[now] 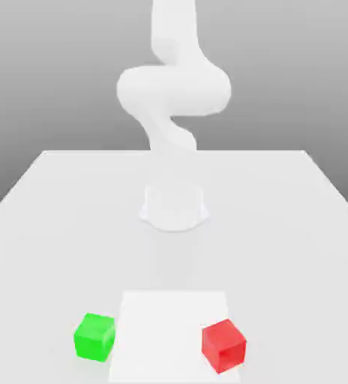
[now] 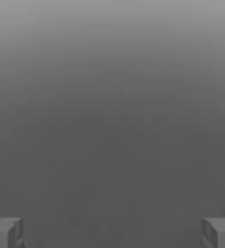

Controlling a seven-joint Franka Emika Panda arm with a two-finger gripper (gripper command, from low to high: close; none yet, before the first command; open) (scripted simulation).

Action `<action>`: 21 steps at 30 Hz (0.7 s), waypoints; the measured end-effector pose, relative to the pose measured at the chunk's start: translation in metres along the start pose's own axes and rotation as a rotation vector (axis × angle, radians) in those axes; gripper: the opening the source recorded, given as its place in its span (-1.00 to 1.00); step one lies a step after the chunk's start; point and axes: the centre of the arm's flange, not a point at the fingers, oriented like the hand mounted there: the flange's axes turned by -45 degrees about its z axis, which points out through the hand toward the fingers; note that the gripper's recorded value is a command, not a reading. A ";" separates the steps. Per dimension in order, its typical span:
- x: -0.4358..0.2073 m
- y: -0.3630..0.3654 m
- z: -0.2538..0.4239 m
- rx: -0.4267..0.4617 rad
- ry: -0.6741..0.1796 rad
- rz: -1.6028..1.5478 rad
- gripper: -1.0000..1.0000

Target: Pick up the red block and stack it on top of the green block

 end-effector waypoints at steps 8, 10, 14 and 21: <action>-0.038 -0.017 0.159 -0.022 -0.244 0.334 0.00; -0.055 -0.021 0.194 -0.046 -0.301 0.413 0.00; -0.097 -0.029 0.261 -0.117 -0.407 0.566 0.00; -0.194 -0.038 0.355 -0.304 -0.555 0.808 0.00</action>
